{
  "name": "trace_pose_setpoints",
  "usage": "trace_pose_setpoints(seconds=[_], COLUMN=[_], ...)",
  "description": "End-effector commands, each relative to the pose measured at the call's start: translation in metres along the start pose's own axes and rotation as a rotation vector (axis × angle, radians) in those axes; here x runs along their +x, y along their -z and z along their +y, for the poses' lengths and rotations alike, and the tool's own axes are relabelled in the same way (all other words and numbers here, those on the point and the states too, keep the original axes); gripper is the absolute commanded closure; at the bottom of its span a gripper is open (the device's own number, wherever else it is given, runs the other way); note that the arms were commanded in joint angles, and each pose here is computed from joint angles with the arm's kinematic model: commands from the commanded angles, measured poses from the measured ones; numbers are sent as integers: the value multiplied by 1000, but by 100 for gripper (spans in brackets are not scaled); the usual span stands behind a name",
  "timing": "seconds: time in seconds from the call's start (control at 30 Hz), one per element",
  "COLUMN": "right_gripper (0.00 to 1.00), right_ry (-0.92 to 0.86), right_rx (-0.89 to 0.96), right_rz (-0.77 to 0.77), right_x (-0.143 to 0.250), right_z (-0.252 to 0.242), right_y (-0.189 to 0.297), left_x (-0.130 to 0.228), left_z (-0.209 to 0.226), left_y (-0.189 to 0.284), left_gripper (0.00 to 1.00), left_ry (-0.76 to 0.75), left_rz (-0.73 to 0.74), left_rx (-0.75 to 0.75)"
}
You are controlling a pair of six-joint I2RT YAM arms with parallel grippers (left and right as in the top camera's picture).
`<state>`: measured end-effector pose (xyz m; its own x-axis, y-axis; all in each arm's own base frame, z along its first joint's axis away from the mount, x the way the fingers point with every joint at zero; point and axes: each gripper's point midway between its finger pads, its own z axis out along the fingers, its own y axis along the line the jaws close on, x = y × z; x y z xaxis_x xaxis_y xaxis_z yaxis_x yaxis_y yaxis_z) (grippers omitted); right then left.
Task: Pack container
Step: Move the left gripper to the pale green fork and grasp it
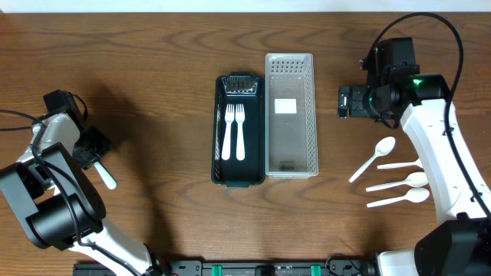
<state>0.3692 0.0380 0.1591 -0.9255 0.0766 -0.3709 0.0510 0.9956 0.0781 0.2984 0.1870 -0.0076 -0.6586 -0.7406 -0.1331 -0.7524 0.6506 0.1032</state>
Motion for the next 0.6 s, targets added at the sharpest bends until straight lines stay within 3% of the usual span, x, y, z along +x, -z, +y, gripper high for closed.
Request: trace_pose_setpoints(seconds=[0.0, 0.57], right_gripper=[4, 4], right_ry=[2, 2], right_rx=[9, 9], right_rz=[-15, -18], right_x=[-4, -5], right_z=[-2, -2], right_y=[4, 4], left_x=[50, 42], left_z=[23, 19], left_y=[-47, -45], left_gripper=[70, 88], left_ry=[-29, -31], left_rz=[178, 154], left_rx=[-114, -105])
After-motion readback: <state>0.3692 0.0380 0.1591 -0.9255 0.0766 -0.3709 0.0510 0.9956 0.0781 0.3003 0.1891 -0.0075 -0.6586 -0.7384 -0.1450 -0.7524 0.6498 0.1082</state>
